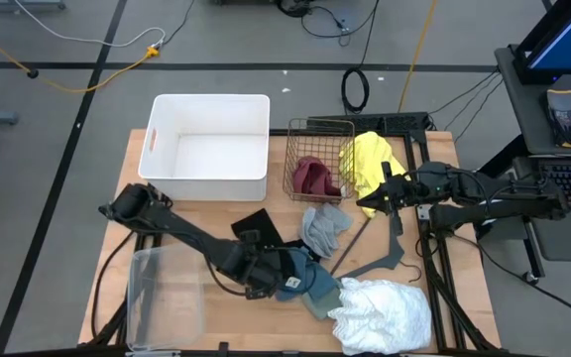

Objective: Pick & Place Cloths
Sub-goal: Put the black boxers into the gold wire basket

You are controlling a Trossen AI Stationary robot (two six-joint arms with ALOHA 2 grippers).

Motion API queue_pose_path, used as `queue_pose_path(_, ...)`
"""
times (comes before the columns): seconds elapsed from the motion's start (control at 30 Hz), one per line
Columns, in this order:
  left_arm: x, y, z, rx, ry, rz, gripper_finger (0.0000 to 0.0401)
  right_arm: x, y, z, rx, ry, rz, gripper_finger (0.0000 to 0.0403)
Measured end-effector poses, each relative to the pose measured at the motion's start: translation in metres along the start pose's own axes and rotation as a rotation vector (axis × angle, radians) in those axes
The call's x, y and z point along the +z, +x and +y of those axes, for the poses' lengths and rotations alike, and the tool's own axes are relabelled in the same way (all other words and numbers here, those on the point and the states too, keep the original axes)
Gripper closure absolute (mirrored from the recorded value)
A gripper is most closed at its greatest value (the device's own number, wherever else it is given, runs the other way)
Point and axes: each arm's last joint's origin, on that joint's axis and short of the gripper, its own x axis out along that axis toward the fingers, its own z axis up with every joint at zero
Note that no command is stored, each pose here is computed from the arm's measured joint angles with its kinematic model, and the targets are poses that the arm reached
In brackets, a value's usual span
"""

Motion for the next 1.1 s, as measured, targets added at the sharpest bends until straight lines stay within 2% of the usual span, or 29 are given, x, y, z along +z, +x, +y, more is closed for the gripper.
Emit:
queue_pose_path(0.23, -0.016, 0.036, 0.012, -0.003, -0.043, 0.025, 0.0185, 0.000, 0.000, 0.000, 0.000, 0.000, 0.001, 0.0403)
queue_pose_path(0.33, -0.021, 0.044, 0.016, -0.049, -0.069, 0.062, 0.0193, 0.000, 0.000, 0.000, 0.000, 0.000, 0.003, 0.0403)
queue_pose_path(0.4, -0.022, 0.045, 0.018, -0.058, -0.103, 0.091, 0.0214, 0.000, 0.000, 0.000, 0.000, 0.002, 0.003, 0.0403)
queue_pose_path(0.5, -0.020, 0.038, 0.019, -0.078, -0.120, 0.087, 0.0273, 0.000, 0.000, 0.000, 0.000, 0.003, 0.003, 0.0403)
queue_pose_path(0.6, -0.015, 0.027, 0.019, -0.104, -0.124, 0.055, 0.0355, 0.000, 0.000, 0.000, -0.001, 0.003, 0.003, 0.0403)
queue_pose_path(0.67, -0.011, 0.018, 0.019, -0.135, -0.131, 0.037, 0.0385, 0.000, 0.000, 0.000, -0.001, 0.003, 0.003, 0.0403)
queue_pose_path(0.87, -0.004, -0.022, 0.027, -0.233, -0.180, -0.052, 0.0394, 0.000, 0.000, 0.000, -0.001, 0.004, 0.003, 0.0403)
queue_pose_path(1.1, -0.004, -0.096, 0.050, -0.345, -0.296, -0.269, 0.0397, 0.001, 0.000, 0.000, 0.000, 0.003, -0.007, 0.0403)
